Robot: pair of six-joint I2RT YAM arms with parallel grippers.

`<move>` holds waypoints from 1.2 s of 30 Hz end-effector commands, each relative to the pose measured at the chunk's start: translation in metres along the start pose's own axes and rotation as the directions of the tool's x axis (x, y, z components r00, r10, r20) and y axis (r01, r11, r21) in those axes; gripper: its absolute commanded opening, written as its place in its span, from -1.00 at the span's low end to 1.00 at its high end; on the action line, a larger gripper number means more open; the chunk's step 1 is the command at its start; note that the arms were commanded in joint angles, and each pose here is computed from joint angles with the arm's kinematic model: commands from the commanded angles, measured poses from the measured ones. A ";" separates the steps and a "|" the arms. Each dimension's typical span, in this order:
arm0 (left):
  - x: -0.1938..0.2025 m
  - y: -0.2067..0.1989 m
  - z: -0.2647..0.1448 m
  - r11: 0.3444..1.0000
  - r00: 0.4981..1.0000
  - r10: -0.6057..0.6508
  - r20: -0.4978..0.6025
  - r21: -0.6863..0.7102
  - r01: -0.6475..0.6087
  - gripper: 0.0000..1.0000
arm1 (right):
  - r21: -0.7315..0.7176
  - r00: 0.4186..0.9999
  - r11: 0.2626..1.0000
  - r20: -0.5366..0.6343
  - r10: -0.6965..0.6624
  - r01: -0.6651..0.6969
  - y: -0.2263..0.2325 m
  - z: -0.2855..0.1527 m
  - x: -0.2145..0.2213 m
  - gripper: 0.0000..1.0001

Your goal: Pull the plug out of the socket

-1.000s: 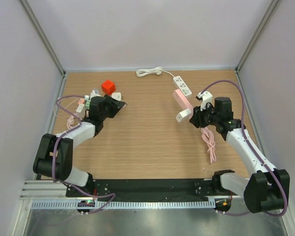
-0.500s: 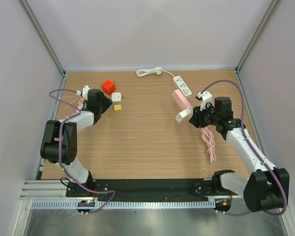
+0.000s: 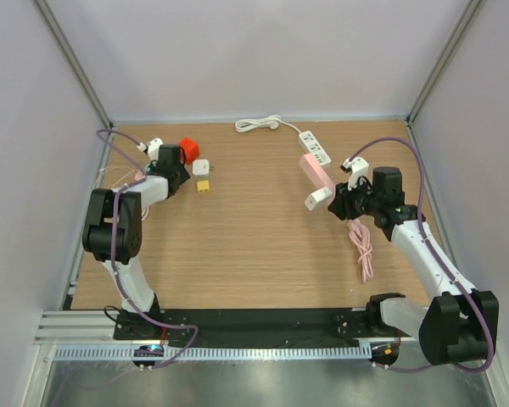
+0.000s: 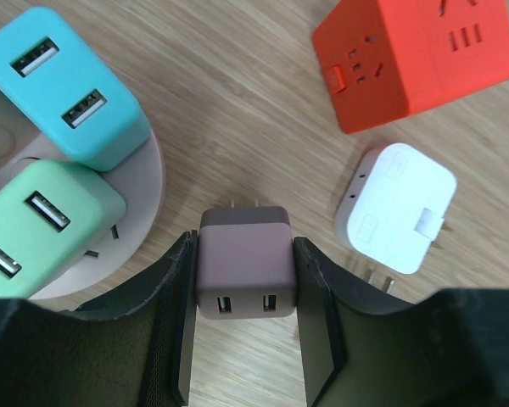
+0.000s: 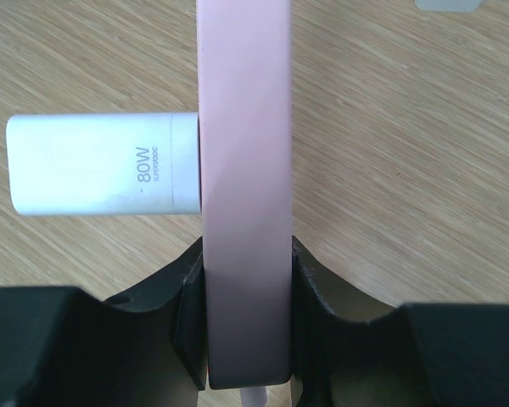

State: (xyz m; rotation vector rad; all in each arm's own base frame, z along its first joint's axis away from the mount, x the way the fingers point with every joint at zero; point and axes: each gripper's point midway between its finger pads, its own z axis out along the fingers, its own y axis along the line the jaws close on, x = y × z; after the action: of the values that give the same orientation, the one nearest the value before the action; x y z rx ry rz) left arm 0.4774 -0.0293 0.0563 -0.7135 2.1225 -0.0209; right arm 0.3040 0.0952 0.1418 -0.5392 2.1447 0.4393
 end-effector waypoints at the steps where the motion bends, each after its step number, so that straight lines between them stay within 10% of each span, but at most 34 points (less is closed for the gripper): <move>1: -0.014 0.003 0.004 0.997 0.997 0.064 0.039 -0.043 -0.063 -0.72 | -0.001 0.989 0.998 0.132 -0.069 0.070 -0.001 -0.010 -0.047 -0.98; 24: 0.019 -0.027 -0.001 0.996 0.995 0.065 -0.076 0.071 -0.060 0.28 | -0.004 0.989 0.999 0.138 -0.053 0.054 -0.005 -0.013 -0.047 -0.98; 36: -0.026 -0.082 -0.090 0.898 1.000 0.006 0.003 0.440 -0.006 0.66 | -0.070 0.991 0.996 0.128 -0.045 0.054 0.004 -0.011 -0.044 -0.98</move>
State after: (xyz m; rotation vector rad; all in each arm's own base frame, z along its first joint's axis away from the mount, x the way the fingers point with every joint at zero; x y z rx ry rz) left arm 0.4625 -0.0851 0.1056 -0.5073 2.1408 -0.3065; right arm 0.3013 0.0943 0.1433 -0.5319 2.1440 0.4968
